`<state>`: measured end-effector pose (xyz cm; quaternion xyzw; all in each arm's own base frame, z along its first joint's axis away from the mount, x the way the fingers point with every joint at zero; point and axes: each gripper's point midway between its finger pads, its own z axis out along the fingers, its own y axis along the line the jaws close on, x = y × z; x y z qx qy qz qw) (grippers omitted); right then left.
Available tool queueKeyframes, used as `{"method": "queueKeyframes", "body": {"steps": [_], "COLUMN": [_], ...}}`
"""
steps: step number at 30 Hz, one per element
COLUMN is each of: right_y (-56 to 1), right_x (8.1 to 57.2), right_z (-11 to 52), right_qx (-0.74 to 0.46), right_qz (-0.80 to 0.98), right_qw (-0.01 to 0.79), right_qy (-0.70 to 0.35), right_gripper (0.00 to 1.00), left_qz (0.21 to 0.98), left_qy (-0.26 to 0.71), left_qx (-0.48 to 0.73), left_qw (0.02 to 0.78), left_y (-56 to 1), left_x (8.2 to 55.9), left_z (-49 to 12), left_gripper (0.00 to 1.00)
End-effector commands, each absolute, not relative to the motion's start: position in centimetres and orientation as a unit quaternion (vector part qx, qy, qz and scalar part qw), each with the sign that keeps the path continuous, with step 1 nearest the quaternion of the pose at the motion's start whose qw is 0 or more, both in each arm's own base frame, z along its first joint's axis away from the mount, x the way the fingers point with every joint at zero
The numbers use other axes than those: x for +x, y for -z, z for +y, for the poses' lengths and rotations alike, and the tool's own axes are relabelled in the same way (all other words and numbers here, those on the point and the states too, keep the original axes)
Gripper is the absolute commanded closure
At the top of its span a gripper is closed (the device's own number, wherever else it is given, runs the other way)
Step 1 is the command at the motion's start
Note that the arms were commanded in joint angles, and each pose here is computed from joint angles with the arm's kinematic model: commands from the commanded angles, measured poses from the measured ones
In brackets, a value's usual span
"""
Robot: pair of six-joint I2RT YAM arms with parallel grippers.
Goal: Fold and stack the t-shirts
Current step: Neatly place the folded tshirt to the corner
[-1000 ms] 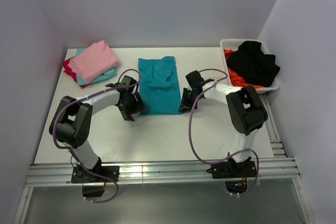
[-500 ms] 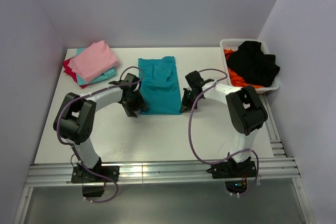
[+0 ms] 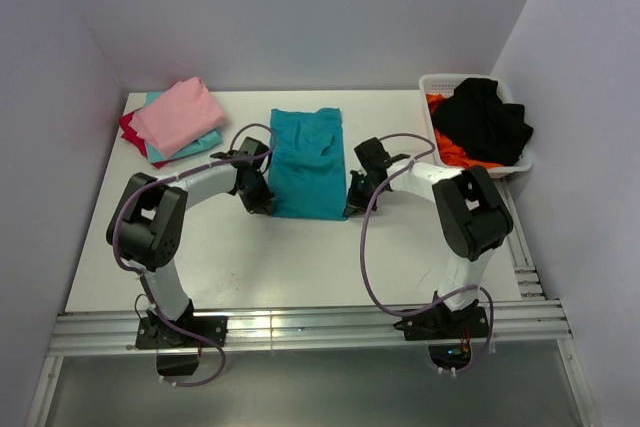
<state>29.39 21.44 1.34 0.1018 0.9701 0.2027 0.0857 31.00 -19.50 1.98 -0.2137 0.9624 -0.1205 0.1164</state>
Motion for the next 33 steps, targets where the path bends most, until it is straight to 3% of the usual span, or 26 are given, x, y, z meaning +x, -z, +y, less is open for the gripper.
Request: {"method": "queueKeyframes", "body": {"steps": [1,5,12,18,24,33], "right_y": [-1.2,-1.6,-2.7,-5.9,-11.3,-16.8], "right_x": [27.6,25.6,20.5,17.6,18.7,24.8], "right_z": [20.1,18.8,16.3,15.2,15.5,17.6], "right_qx": [0.094,0.089,0.073,0.071,0.065,0.044], "right_qz": [0.976,0.978,0.979,0.976,0.968,0.961], "right_qw": [0.087,0.088,0.09,0.104,0.146,0.193], "right_qy": [-0.178,-0.17,-0.167,-0.179,-0.196,-0.195], "right_gripper": [1.0,1.0,1.0,1.0,1.0,1.0], "left_qz": [0.962,0.962,0.967,0.961,0.952,0.945], "left_qy": [0.111,0.122,0.123,0.142,0.164,0.179], "left_qx": [-0.205,-0.185,-0.159,-0.153,-0.155,-0.144], "left_qw": [0.139,0.158,0.159,0.179,0.205,0.232], "left_y": [-2.8,-4.6,-6.6,-11.7,-16.5,-19.8], "left_x": [31.0,30.1,24.2,20.9,21.7,26.4], "left_z": [-18.7,-18.2,-16.2,-15.1,-15.5,-17.8], "left_gripper": [1.0,1.0,1.0,1.0,1.0,1.0]}}
